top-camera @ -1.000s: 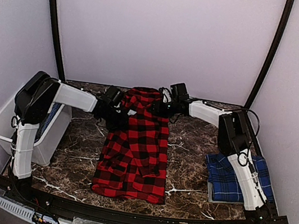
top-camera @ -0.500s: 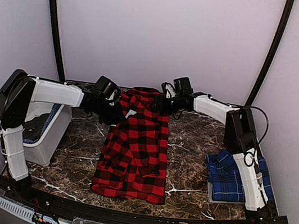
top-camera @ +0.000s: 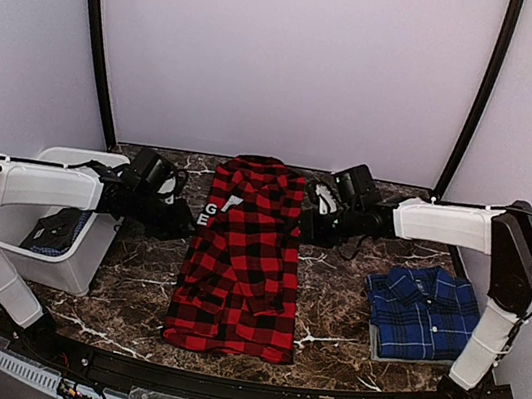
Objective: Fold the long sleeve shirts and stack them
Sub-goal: Fold the 1/3-folded shirt at the center of the board.
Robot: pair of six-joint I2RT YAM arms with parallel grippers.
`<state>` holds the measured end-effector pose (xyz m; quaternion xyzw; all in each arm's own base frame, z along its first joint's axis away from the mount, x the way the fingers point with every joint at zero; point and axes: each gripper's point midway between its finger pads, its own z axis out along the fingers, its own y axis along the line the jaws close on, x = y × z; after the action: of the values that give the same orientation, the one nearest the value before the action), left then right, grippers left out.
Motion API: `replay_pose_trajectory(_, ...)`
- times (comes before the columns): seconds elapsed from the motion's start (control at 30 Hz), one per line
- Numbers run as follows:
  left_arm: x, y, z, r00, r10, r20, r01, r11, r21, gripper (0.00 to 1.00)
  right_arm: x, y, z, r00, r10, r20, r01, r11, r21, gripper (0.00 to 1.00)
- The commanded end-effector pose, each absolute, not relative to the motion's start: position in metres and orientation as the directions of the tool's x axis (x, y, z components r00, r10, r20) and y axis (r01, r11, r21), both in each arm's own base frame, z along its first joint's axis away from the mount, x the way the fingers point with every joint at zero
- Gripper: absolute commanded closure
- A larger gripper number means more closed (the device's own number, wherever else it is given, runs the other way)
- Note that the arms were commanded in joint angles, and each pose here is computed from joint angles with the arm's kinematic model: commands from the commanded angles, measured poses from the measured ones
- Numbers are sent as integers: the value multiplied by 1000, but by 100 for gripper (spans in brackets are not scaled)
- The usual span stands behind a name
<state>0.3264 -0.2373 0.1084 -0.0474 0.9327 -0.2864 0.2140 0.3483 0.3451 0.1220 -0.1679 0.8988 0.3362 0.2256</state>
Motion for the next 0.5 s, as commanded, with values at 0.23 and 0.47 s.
replay_pose_trajectory(0.23,277,-213,97,-928,-186,-322,19,841,-541,71,230,340,71,-898,-249,-362,-423,713,559,51)
replay_pose_trajectory(0.47,266,-206,89,-936,-185,-301,3,848,-530,71,214,352,58,-906,-271,-327,-418,698,582,53)
